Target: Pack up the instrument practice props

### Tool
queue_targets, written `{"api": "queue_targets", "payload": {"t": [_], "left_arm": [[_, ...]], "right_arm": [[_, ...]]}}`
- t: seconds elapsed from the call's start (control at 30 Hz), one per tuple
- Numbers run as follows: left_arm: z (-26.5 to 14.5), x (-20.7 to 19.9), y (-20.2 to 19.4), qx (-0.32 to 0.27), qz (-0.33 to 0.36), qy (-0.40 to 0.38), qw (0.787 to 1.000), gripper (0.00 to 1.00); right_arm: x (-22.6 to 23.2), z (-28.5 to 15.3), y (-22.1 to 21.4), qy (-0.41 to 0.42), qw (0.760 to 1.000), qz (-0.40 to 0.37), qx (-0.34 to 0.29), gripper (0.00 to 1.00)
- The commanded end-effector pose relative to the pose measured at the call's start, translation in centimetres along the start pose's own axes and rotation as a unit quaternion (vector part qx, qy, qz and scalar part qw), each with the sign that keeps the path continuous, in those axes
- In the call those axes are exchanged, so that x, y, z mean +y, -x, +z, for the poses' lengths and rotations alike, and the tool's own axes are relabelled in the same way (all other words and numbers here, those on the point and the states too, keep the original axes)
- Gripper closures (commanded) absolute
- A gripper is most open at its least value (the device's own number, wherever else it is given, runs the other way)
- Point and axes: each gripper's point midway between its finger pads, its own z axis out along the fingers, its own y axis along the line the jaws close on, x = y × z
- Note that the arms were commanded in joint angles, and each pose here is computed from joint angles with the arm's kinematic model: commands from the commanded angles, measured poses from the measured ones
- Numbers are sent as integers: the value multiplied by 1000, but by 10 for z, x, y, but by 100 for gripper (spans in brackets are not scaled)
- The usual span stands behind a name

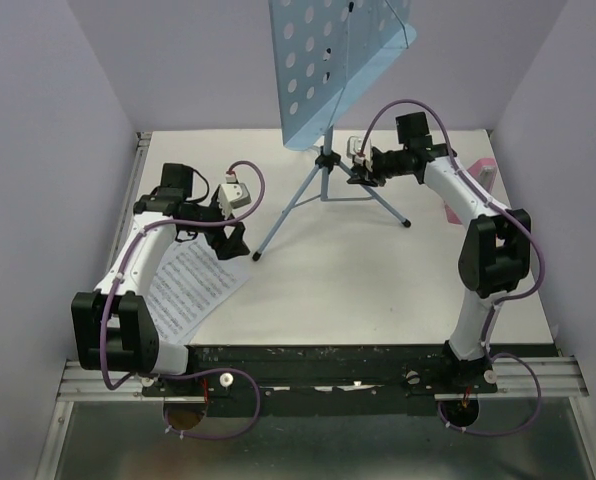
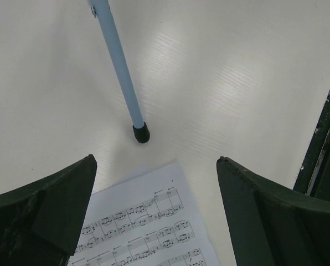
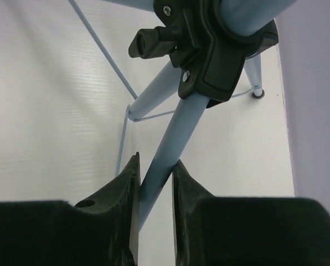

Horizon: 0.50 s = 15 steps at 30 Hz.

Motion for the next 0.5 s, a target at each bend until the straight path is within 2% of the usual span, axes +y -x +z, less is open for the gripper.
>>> {"api": "queue_targets", "payload": {"t": [0.0,0.07,0.1,0.2,0.33,0.37,0.4,0.43,0.47], "left_arm": [[-1,10,7,4,18,5,1000,1],[3,13,14,-3,20,1,1000,1],[6,15,17,-5,24,-1,1000,1],[12,16,28,-17,25,-12,999,1],[13,16,43,-42,13,-15,999,1],[13,16,46,-49,11,-14,999,1],[13,15,48,-57,7,-14,998,1],[13,15,51,-68,-1,-10,998,1],[16,13,51,-79,-11,-11,997,1]], "right_arm": [[30,-7,-41,88,994,-69,16,100],[32,-9,-48,102,991,-80,23,100],[29,-8,-52,96,992,-77,32,93],[10,-10,-45,53,998,-14,36,57],[-4,-24,-18,-22,996,85,15,34],[-9,-32,-8,-55,993,100,6,25],[-9,-37,-2,-80,988,134,-1,9],[-11,-46,4,-111,982,149,-6,1],[-11,-52,9,-134,976,171,-12,1]]}}
